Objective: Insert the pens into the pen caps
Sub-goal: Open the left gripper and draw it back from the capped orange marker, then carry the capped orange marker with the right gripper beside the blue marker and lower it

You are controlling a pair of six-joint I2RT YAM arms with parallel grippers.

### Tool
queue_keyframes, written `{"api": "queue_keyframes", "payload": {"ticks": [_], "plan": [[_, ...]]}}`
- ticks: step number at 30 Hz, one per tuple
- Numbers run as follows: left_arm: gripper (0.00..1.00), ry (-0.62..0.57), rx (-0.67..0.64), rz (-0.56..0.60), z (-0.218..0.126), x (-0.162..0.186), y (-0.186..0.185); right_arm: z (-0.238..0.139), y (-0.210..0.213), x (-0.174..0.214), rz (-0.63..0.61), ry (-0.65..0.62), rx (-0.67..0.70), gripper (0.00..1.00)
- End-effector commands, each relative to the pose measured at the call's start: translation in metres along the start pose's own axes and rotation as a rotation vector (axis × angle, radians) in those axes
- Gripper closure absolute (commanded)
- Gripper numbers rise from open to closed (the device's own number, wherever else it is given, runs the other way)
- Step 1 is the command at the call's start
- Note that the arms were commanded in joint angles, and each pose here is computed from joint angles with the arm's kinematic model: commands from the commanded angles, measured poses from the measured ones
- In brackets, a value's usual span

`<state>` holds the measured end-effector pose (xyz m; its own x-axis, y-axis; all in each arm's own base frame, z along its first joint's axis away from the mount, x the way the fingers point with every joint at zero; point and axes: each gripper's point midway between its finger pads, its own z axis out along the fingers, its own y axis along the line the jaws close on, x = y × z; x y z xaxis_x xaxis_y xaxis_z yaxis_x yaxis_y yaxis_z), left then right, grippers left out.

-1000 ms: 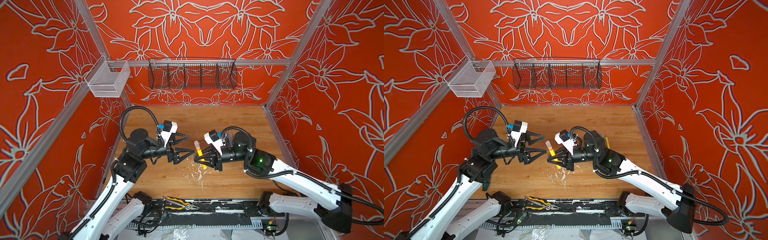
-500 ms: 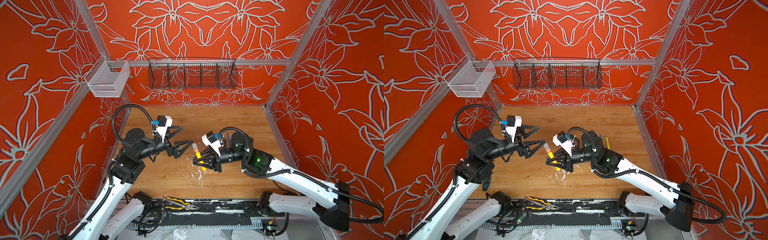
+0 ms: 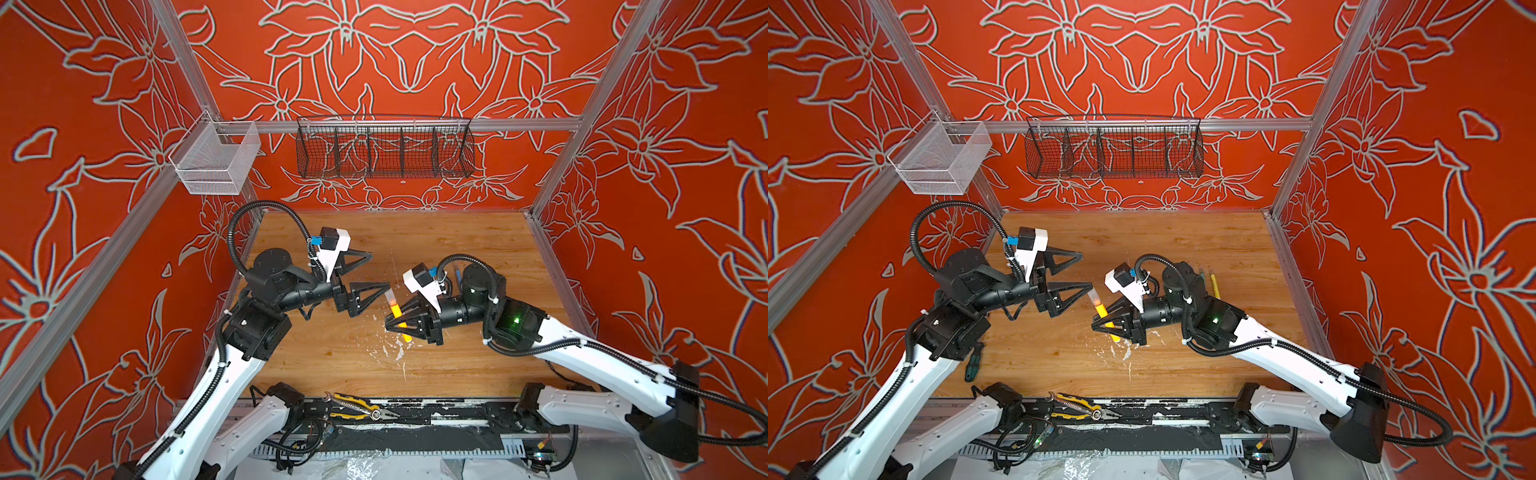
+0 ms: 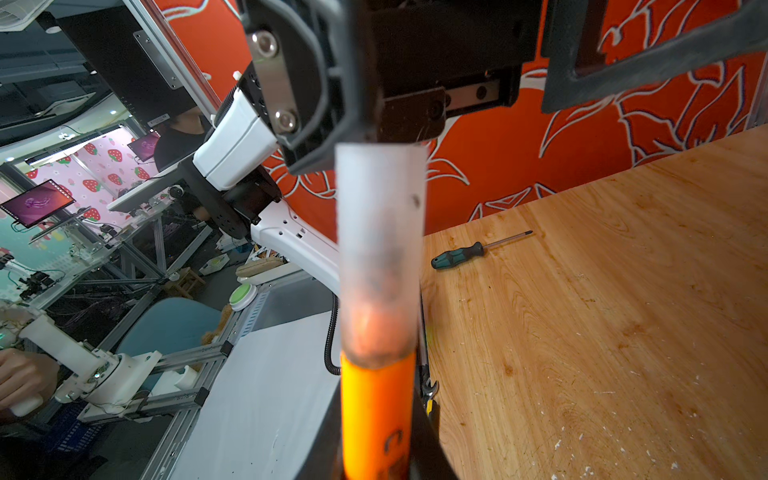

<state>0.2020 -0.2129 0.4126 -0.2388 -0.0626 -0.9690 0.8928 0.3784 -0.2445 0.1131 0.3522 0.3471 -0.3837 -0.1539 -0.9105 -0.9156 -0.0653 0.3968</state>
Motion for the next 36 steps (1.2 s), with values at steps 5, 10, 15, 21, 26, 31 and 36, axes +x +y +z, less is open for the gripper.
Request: {"api": "queue_keyframes", "payload": {"ticks": [5, 10, 15, 21, 26, 31, 36], "plan": [[0.01, 0.132, 0.091, 0.003, -0.001, 0.017, -0.014, -0.001, 0.008, -0.006, -0.033, -0.016, -0.017, 1.00], [0.01, 0.229, 0.077, -0.046, -0.001, 0.039, -0.009, -0.005, 0.008, -0.009, -0.054, -0.023, 0.010, 1.00], [0.02, 0.263, 0.096, -0.140, 0.002, 0.060, -0.006, -0.008, 0.010, -0.017, -0.086, -0.020, 0.030, 1.00], [0.04, 0.280, 0.076, -0.181, 0.002, 0.077, 0.000, -0.012, 0.015, -0.028, -0.126, -0.040, 0.033, 1.00], [0.02, 0.201, 0.011, -0.097, -0.005, 0.059, 0.002, -0.009, -0.001, -0.017, -0.092, -0.004, 0.089, 1.00], [0.03, 0.139, -0.175, -0.025, -0.015, 0.048, 0.025, -0.023, -0.069, 0.006, 0.069, 0.025, 0.355, 1.00], [0.03, 0.113, -0.361, -0.036, -0.025, 0.050, 0.056, -0.074, -0.174, 0.060, 0.340, 0.152, 0.838, 1.00]]}}
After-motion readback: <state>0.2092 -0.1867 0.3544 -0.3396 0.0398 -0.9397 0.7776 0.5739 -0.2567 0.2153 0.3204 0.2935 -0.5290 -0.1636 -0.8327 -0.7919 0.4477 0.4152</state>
